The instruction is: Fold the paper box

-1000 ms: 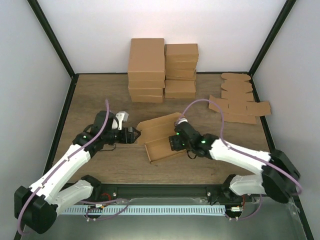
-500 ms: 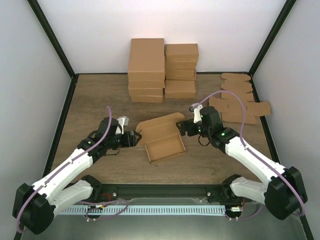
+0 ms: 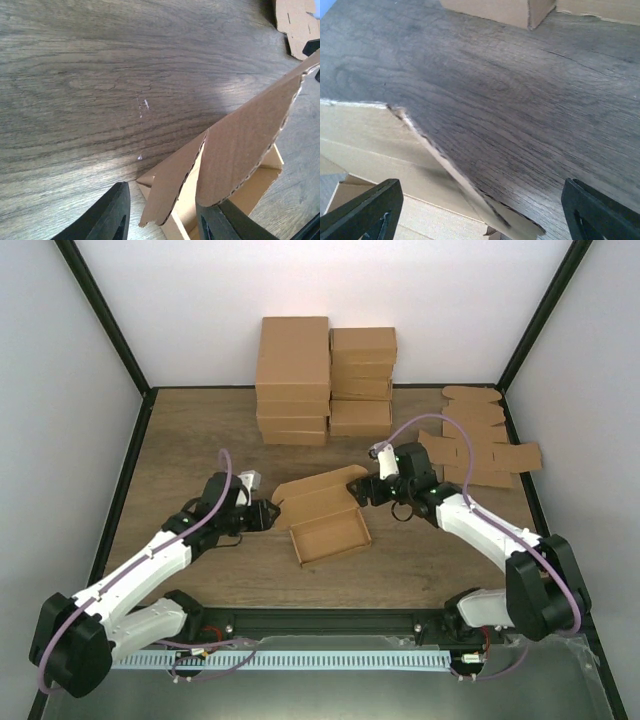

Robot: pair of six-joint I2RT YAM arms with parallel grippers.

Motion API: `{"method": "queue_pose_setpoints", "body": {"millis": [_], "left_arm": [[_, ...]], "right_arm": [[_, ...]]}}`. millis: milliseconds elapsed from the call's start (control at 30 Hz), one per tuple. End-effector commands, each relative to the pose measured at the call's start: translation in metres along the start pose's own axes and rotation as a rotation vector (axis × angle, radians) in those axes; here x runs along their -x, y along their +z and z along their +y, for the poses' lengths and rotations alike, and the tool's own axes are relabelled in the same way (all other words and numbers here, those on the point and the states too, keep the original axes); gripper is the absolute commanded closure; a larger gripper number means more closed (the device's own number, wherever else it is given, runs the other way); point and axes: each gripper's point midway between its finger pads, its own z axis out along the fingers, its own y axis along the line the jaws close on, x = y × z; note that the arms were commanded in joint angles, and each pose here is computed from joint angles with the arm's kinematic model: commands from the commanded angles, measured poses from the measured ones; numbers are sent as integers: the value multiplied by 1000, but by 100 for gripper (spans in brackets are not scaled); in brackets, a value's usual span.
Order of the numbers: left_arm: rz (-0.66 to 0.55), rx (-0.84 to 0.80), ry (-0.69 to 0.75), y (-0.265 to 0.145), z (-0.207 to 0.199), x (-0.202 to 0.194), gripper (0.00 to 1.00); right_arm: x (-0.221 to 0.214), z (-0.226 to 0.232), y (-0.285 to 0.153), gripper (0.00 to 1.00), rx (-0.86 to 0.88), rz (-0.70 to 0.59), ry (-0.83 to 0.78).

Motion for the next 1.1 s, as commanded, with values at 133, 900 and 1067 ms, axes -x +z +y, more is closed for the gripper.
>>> {"method": "queue_pose_setpoints", "body": {"millis": [133,900,1067], "left_arm": [[-10,-29,37,1,-11,10,72],[-19,-20,152,16,-30,48,89],[-22,15,214,16,-28,56,89]], "right_arm": [[17,20,-6,23,108,-16,-7],[-22,42,-46,47,179,67,131],[-19,37,-46,46,143,76,132]]}}
